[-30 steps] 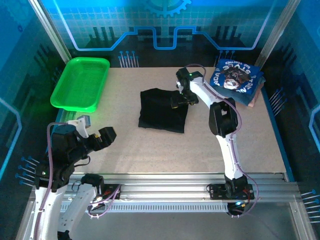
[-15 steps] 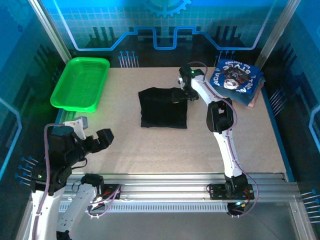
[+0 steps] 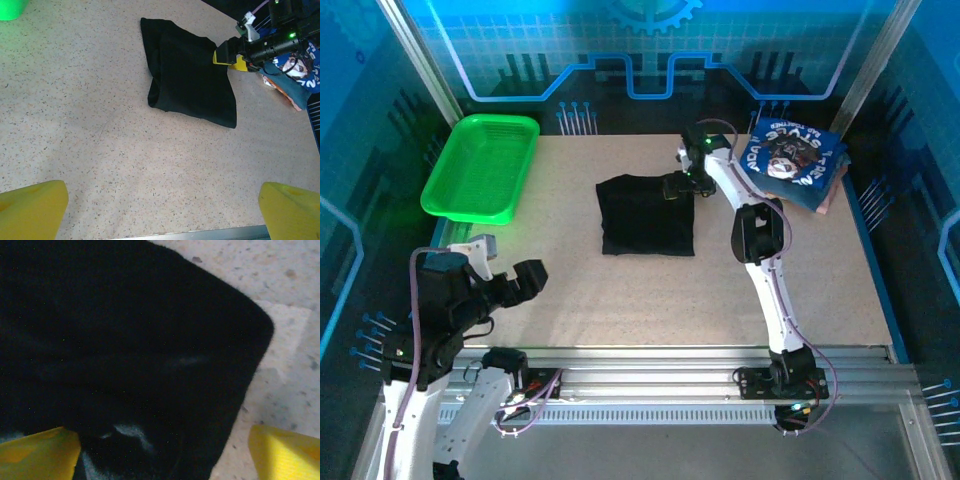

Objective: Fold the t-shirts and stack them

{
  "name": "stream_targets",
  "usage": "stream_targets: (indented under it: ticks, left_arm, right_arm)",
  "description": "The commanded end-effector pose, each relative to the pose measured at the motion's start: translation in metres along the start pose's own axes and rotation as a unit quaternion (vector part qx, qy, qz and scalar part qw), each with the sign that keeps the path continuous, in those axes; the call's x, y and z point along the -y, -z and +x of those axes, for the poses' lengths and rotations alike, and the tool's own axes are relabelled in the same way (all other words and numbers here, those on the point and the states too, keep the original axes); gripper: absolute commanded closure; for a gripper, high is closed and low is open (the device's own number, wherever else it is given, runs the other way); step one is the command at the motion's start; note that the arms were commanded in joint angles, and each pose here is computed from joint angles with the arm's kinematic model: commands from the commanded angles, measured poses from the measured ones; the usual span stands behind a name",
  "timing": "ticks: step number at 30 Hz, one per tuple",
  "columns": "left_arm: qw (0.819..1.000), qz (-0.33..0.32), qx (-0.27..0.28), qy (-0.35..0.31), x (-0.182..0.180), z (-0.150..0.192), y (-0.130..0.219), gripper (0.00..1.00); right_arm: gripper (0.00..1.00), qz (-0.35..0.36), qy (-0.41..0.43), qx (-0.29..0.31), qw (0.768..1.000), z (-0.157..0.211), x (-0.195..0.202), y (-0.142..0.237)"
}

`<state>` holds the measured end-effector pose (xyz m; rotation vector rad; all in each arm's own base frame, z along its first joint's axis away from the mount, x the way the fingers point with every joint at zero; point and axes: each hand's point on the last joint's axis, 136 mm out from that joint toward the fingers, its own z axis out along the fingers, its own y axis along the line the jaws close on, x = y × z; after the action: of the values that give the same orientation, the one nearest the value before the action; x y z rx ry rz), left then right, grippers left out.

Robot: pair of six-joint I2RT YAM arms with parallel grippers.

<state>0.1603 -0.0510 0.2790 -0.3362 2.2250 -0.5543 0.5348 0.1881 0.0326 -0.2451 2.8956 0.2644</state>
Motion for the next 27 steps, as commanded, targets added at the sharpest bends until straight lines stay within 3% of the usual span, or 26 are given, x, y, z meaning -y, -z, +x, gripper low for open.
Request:
stream_targets:
  ticks: [1,4,7,11,17,23,27]
  left_arm:
    - [1.0,-0.011,-0.001,-0.008,-0.003,0.0,0.004,0.01]
    - [1.0,-0.014,-0.002,-0.009,-0.003,0.0,0.005,0.01]
    - [1.0,-0.013,0.0,-0.011,-0.002,-0.002,0.005,0.01]
    - [1.0,-0.003,0.0,-0.009,0.001,-0.003,0.003,0.01]
    - [0.999,0.038,-0.006,-0.008,0.013,0.001,-0.001,0.01]
    - [0.998,0.059,0.002,0.004,0.016,0.003,-0.009,0.01]
    - [0.998,0.055,-0.009,0.008,0.012,0.008,-0.016,0.01]
  right_arm:
    - [0.21,-0.017,-0.014,-0.042,0.999,0.017,0.001,-0.022]
    - [0.43,-0.012,-0.018,-0.053,0.998,0.024,0.001,-0.027]
    - [0.77,-0.012,-0.029,-0.049,0.998,0.023,0.003,-0.026]
    - [1.0,-0.001,-0.017,-0.011,1.0,0.006,0.001,-0.003]
    - [1.0,0.105,0.042,0.066,0.991,-0.023,0.021,0.063]
    - [1.0,0.234,0.091,0.115,0.961,-0.045,0.058,0.125]
    - [1.0,0.262,0.075,0.143,0.952,-0.056,0.083,0.153]
